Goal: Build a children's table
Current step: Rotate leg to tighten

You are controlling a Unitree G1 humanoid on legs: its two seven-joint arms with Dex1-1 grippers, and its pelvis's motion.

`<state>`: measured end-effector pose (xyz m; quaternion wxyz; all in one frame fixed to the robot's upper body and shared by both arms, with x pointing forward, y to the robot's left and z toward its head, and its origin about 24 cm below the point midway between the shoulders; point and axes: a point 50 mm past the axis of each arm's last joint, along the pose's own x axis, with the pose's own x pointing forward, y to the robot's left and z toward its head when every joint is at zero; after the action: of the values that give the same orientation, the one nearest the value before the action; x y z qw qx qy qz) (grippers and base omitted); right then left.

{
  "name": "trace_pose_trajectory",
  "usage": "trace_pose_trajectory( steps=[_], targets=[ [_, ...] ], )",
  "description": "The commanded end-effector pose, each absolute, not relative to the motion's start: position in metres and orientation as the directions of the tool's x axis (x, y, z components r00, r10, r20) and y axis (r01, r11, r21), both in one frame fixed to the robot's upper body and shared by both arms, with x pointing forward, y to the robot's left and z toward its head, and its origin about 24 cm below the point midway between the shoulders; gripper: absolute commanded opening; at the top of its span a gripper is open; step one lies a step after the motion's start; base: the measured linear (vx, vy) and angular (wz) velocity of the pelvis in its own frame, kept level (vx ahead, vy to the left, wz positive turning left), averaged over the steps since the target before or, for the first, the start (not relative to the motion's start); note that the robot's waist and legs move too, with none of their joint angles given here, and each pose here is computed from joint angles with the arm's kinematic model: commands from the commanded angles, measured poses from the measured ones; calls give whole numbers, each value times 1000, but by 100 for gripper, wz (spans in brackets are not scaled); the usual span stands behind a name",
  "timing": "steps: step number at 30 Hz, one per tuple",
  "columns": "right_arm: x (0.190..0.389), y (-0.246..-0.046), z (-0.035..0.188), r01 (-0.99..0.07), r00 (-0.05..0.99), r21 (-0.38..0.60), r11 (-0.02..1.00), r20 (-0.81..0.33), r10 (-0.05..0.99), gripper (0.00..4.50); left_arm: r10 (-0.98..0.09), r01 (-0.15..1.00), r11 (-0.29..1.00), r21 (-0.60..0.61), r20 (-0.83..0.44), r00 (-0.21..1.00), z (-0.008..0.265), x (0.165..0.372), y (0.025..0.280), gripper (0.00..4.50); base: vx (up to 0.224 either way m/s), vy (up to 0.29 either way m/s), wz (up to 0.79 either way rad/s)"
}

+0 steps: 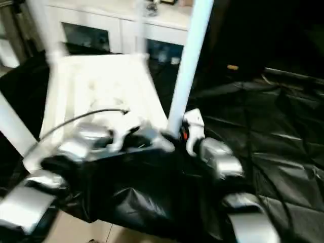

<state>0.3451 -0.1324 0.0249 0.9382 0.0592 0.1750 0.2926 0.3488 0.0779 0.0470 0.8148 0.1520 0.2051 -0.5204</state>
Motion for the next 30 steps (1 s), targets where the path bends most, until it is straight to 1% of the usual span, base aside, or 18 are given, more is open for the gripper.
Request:
trace_pose_trajectory(
  steps=[1,2,5,6,8,10,11,13,15,16,17,19,21,22,24,25,28,30],
  targets=[
    [336,-105,10,-560,703,278,780,-337,626,267,-792,895,444,34,-453,410,51,350,59,0,0,0,0],
    [333,-96,11,-600,679,294,744,-305,668,267,-796,897,441,35,-447,408,50,349,54,0,0,0,0],
    [332,-91,12,-634,659,279,721,-292,693,267,-808,905,423,29,-440,392,50,347,50,0,0,0,0],
    [332,-90,12,-639,658,274,719,-290,695,323,-811,907,420,26,-439,388,49,346,48,0,0,0,0],
    [334,-92,13,-636,656,290,715,-284,699,339,-822,917,398,22,-436,368,49,344,48,0,0,0,0],
    [335,-96,16,-663,639,271,698,-280,716,346,-831,927,374,20,-436,345,49,343,50,0,0,0,0],
    [334,-99,19,-712,602,238,661,-278,749,358,-843,940,341,16,-437,313,48,341,53,0,0,0,0],
    [333,-100,20,-728,588,230,646,-276,761,381,-847,945,328,16,-437,301,48,340,55,0,0,0,0],
    [329,-104,24,-787,525,218,578,-256,812,381,-861,960,280,11,-439,256,48,338,60,0,0,0,0],
    [323,-111,29,-850,432,220,480,-234,871,381,-871,973,231,1,-445,207,49,336,67,0,0,0,0],
    [322,-112,30,-854,423,221,471,-232,876,381,-872,974,227,0,-446,203,49,336,68,0,0,0,0],
    [314,-120,34,-904,306,233,357,-230,924,381,-883,988,156,-15,-451,132,51,333,77,0,0,0,0],
    [311,-123,34,-915,275,231,330,-240,931,381,-883,990,138,-20,-455,114,51,332,80,0,0,0,0],
    [308,-128,35,-929,227,231,288,-257,939,381,-882,994,108,-26,-464,84,52,331,85,0,0,0,0],
    [307,-130,35,-933,210,232,274,-263,942,381,-881,995,95,-25,-468,72,53,331,88,0,0,0,0],
    [306,-132,35,-935,198,236,263,-269,943,350,-878,996,86,-21,-474,66,53,331,91,0,0,0,0],
    [302,-135,36,-940,148,258,221,-274,950,350,-866,998,45,-35,-500,21,54,330,100,0,0,0,0],
    [301,-135,36,-941,138,265,213,-274,952,324,-866,999,37,-39,-500,13,54,330,101,0,0,0,0]
  ],
)
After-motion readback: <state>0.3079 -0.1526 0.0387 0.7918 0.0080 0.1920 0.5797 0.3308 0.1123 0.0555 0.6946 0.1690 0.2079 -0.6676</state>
